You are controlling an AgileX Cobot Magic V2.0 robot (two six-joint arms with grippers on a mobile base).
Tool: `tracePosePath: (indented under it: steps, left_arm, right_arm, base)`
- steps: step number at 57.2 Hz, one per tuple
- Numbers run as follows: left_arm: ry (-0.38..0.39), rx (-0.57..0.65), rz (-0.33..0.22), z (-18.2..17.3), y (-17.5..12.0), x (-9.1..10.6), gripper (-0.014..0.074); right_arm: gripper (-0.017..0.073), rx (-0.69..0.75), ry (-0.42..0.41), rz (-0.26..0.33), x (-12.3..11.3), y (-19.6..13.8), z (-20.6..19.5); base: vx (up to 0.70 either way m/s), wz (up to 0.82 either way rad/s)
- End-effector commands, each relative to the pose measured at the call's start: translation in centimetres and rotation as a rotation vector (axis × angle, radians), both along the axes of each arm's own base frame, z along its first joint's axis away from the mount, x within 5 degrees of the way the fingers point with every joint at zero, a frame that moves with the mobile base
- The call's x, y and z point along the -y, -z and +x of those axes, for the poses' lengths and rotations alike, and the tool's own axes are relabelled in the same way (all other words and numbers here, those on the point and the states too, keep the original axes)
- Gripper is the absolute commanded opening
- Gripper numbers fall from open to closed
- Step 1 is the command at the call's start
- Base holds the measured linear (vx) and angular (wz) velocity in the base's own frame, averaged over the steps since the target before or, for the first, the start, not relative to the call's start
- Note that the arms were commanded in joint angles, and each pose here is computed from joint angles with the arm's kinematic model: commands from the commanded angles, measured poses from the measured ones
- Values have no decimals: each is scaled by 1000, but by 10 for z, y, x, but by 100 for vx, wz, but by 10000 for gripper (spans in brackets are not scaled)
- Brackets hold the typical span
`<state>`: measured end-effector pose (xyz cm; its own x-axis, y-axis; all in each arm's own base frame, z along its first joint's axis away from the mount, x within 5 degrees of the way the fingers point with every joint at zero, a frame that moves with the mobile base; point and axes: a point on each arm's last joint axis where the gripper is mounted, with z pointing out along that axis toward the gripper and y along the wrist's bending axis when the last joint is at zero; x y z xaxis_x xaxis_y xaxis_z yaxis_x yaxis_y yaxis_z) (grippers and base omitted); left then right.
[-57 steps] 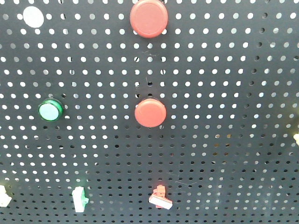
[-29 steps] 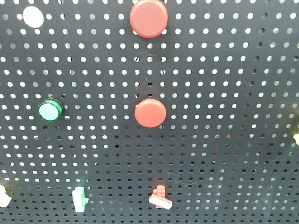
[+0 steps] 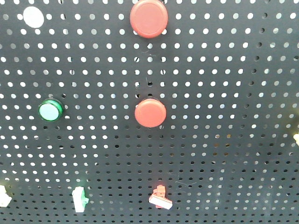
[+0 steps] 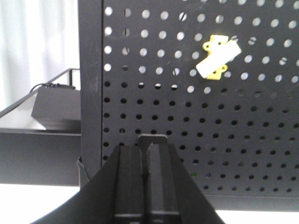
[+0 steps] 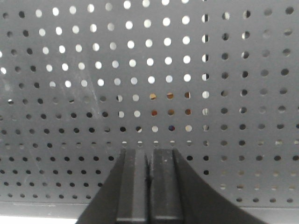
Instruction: Rotate knob clockwise with right arm
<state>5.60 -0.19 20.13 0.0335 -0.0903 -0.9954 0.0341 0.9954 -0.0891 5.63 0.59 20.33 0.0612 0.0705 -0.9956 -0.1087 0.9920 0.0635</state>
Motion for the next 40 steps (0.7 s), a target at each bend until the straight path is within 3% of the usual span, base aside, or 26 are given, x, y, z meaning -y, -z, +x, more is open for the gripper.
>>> tracePosePath:
  steps: [1,40]
  left_arm:
    - [-11,68,-20,0,-3,-1,-6]
    - [-11,68,-20,0,-3,-1,-6]
  right_arm:
    - [-9,89,5,-10,0,-6,-1]
    - [-9,87,5,-11,0,-6,-1]
  base:
    - [0,0]
    - [0,0]
